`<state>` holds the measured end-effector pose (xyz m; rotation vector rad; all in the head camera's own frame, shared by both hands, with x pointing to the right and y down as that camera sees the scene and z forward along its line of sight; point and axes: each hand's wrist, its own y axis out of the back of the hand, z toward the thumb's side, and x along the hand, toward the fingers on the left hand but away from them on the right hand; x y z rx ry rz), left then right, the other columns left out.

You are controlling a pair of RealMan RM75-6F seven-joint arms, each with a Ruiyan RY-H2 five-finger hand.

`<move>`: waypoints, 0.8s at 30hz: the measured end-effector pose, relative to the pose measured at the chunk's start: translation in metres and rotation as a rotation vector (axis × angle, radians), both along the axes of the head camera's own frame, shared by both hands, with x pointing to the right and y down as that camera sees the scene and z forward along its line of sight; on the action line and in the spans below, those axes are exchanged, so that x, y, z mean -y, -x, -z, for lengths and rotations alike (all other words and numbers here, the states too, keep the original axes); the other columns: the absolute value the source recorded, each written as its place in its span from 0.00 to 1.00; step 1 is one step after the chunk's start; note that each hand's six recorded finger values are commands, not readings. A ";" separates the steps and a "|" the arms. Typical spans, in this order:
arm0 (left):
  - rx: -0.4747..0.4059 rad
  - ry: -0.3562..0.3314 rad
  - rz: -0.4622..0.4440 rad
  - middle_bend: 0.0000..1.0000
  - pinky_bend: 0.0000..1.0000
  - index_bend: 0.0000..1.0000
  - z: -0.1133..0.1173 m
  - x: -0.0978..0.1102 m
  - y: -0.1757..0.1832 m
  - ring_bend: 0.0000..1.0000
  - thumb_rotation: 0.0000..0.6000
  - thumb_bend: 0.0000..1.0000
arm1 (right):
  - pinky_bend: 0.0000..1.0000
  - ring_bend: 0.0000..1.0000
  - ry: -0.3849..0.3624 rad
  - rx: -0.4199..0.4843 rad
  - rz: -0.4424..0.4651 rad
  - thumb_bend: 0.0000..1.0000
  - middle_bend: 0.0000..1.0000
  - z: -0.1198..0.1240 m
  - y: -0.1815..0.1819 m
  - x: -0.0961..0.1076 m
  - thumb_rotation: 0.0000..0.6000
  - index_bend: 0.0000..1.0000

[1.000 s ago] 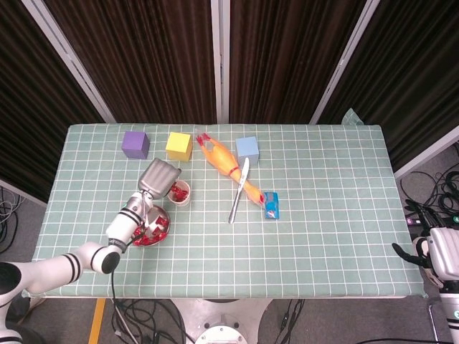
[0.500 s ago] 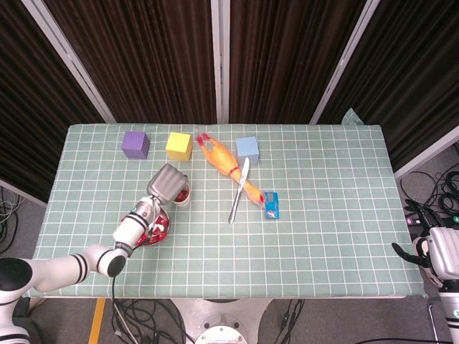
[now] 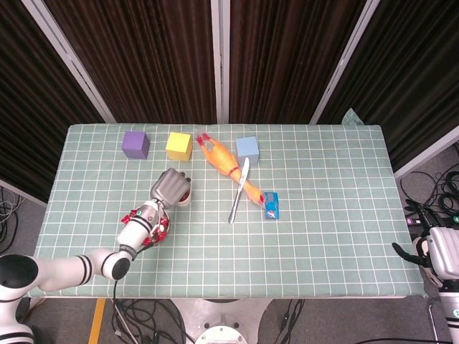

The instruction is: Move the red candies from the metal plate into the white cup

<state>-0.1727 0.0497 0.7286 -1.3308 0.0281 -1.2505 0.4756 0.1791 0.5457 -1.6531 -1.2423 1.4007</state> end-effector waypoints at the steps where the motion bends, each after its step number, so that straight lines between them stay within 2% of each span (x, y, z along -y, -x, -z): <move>1: 0.000 0.001 0.000 0.48 1.00 0.42 0.001 0.000 -0.001 0.96 1.00 0.54 | 0.52 0.19 0.000 0.000 0.000 0.12 0.24 0.000 0.000 0.000 1.00 0.13; 7: 0.018 0.005 -0.009 0.40 1.00 0.36 0.004 -0.005 -0.002 0.95 1.00 0.51 | 0.52 0.20 -0.003 0.002 0.000 0.12 0.25 0.001 0.000 0.000 1.00 0.13; 13: -0.052 0.001 0.033 0.37 1.00 0.32 0.019 -0.004 -0.006 0.95 1.00 0.39 | 0.52 0.20 -0.004 0.006 0.005 0.12 0.25 0.000 0.002 0.001 1.00 0.13; 19: -0.175 0.012 0.135 0.37 1.00 0.33 0.040 -0.003 0.003 0.95 1.00 0.36 | 0.53 0.20 -0.010 0.008 0.011 0.12 0.25 0.002 0.003 0.002 1.00 0.13; 24: -0.271 0.039 0.263 0.39 1.00 0.35 0.052 -0.007 0.037 0.95 1.00 0.36 | 0.53 0.20 -0.008 0.015 0.018 0.12 0.25 0.001 0.004 0.003 1.00 0.13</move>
